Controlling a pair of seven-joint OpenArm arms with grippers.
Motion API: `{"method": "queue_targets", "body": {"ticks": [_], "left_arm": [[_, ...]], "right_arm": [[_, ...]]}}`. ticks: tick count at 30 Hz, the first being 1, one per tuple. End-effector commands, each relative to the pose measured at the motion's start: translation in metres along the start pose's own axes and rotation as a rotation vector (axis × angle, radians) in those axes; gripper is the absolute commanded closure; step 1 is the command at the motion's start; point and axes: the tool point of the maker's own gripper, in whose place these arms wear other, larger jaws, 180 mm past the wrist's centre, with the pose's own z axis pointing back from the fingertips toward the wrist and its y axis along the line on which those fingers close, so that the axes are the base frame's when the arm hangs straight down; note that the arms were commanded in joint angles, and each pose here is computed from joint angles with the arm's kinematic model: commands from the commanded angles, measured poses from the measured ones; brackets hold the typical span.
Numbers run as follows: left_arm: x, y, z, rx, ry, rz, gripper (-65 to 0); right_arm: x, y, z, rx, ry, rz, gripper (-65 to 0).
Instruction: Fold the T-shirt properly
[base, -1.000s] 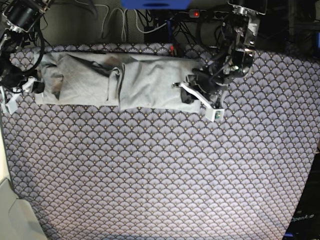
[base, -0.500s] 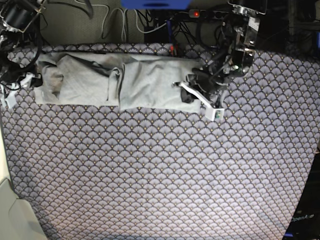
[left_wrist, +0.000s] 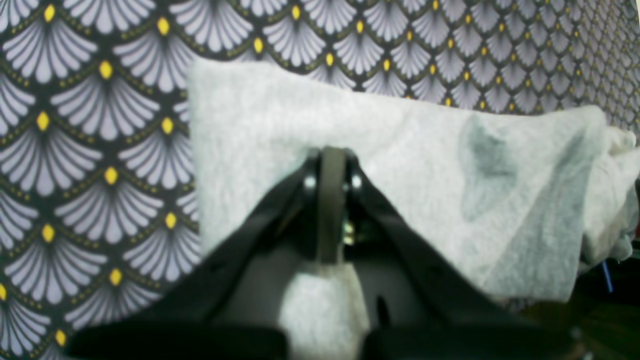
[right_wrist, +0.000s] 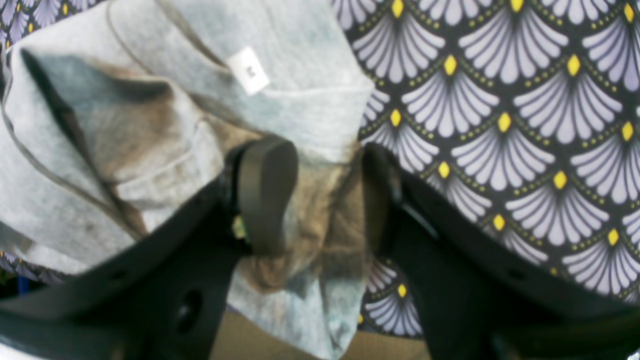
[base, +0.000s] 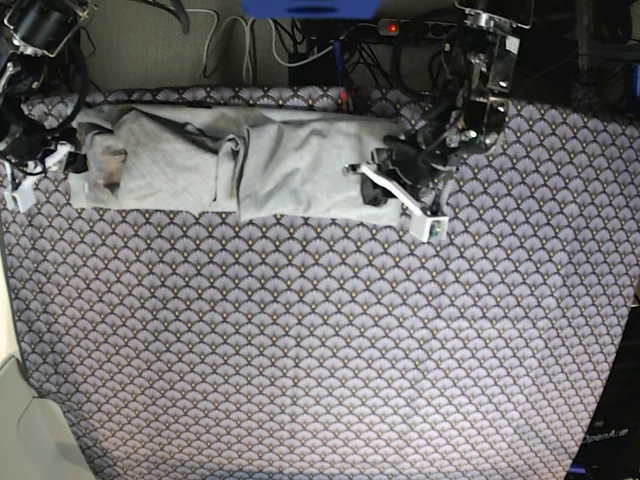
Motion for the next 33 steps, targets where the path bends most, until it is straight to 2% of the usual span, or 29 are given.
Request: {"method": "queue_targets", "body": {"ticks": [1, 4, 6, 8, 9, 16, 20, 24, 27, 33], "left_arm": [[0.011, -0.007, 0.002, -0.021, -0.034, -0.005, -0.3], [0.011, -0.007, 0.002, -0.022, -0.034, -0.004, -0.3], [0.011, -0.007, 0.003, -0.023, -0.034, -0.003, -0.3], [0.011, -0.006, 0.003, -0.022, -0.034, -0.004, -0.3], [0.011, -0.006, 0.003, -0.022, -0.034, -0.004, -0.3], [0.020, 0.001, 0.005, -0.007, -0.055, 0.006, -0.3], [0.042, 0.009, 0.019, 0.012, -0.129, 0.023, -0.3], [0.066, 0.007, 0.035, 0.013, -0.202, -0.001, -0.3], [0.066, 0.017, 0.041, 0.039, -0.181, 0.012, -0.3], [0.061, 0.046, 0.053, 0.107, -0.166, 0.063, -0.3]], "right_arm": [[-0.003, 0.002, 0.000, 0.004, 0.013, 0.002, -27.2], [-0.005, 0.003, -0.001, 0.007, 0.018, -0.001, -23.0], [-0.006, 0.005, -0.002, 0.011, 0.020, -0.001, -14.1], [-0.007, 0.008, -0.004, 0.018, 0.020, -0.005, -2.6], [-0.007, 0.008, -0.003, 0.017, 0.019, -0.004, 0.0], [-0.008, 0.008, 0.000, 0.010, 0.044, 0.006, 0.0], [0.003, 0.015, 0.014, -0.021, 0.038, 0.072, 0.0], [0.011, 0.034, 0.023, -0.028, 0.002, 0.118, 0.0], [0.021, 0.049, 0.028, -0.020, -0.044, 0.148, 0.0], [0.035, 0.080, 0.044, 0.065, -0.139, 0.194, 0.0]]}}
